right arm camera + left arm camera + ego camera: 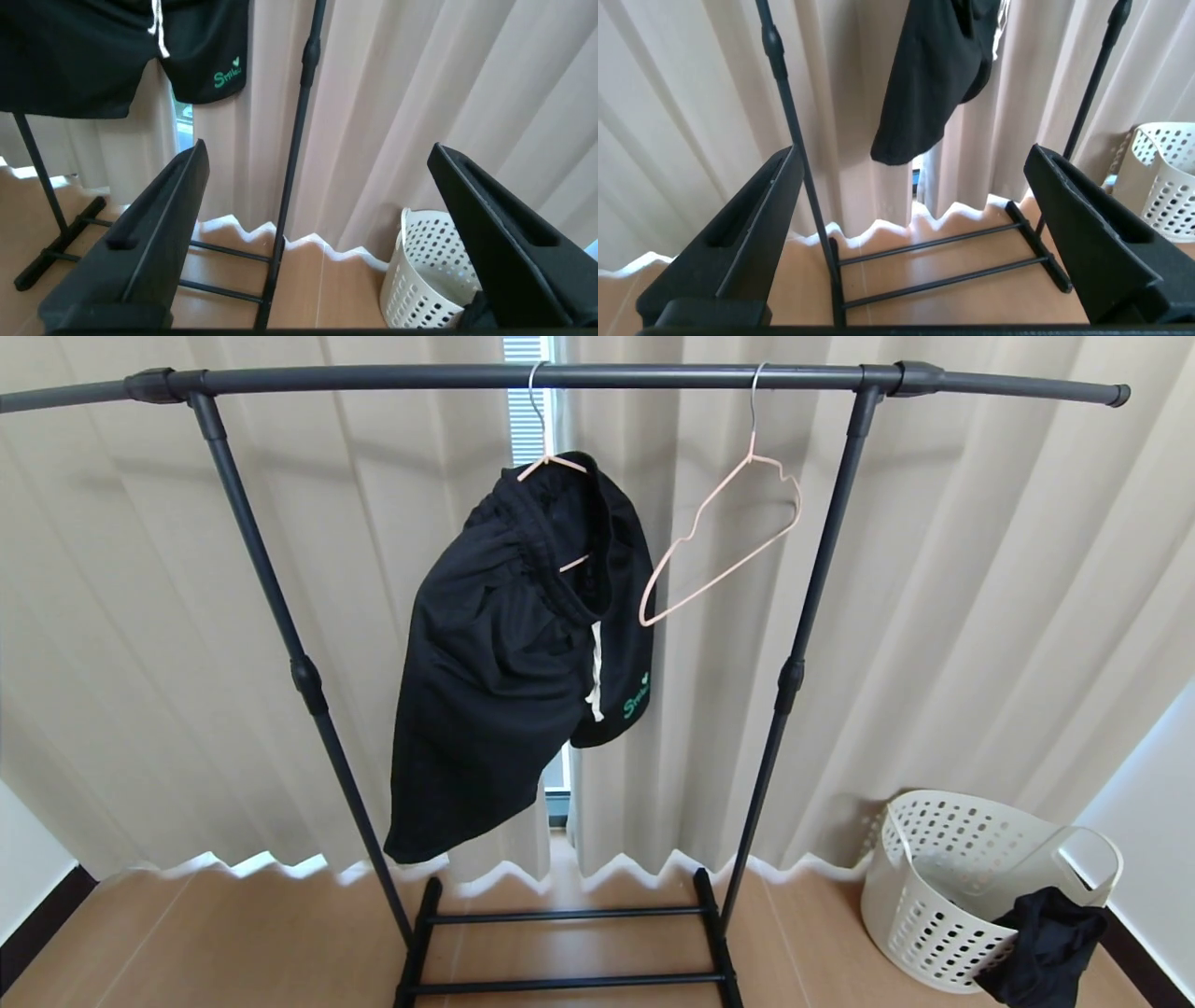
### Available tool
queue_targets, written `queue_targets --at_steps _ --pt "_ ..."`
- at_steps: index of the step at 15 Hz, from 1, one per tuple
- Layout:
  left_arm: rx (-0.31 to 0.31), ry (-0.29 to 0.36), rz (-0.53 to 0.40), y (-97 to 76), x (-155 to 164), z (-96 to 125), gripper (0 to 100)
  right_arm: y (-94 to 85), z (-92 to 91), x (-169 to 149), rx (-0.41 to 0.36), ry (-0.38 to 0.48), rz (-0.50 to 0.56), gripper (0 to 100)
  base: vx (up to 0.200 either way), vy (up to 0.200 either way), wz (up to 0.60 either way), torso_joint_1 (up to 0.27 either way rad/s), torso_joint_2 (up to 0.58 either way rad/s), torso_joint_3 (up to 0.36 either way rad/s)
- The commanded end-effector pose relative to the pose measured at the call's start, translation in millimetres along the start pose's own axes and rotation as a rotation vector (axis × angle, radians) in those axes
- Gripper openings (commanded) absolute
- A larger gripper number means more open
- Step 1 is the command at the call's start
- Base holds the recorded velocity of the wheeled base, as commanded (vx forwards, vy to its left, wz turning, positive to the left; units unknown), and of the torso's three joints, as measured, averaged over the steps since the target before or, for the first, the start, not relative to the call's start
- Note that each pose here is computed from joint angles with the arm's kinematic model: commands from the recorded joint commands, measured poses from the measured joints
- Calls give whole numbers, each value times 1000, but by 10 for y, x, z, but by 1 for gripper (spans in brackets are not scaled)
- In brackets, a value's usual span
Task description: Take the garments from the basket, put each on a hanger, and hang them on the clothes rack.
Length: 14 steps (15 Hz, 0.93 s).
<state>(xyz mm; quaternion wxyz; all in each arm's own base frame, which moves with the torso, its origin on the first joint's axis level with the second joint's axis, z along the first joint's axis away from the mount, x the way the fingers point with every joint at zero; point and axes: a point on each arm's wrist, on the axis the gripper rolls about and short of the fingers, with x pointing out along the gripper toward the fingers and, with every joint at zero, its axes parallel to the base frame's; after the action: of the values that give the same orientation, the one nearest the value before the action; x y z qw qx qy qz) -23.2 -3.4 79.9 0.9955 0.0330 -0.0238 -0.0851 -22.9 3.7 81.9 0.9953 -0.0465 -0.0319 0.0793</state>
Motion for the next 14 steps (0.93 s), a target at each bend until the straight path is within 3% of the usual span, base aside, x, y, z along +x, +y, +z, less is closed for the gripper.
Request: queue_targets --at_steps 1,10,14 --pt "0 -1 0 0 0 0 100 0 0 1 0 1 1 100 0 0 0 -163 496 334" --pt "4 1 0 0 0 -1 100 -1 3 1 0 -1 -1 100 0 0 0 -116 470 348" --pt "1 1 -1 0 0 -1 100 -1 3 1 0 -1 -1 100 0 0 0 -19 172 139"
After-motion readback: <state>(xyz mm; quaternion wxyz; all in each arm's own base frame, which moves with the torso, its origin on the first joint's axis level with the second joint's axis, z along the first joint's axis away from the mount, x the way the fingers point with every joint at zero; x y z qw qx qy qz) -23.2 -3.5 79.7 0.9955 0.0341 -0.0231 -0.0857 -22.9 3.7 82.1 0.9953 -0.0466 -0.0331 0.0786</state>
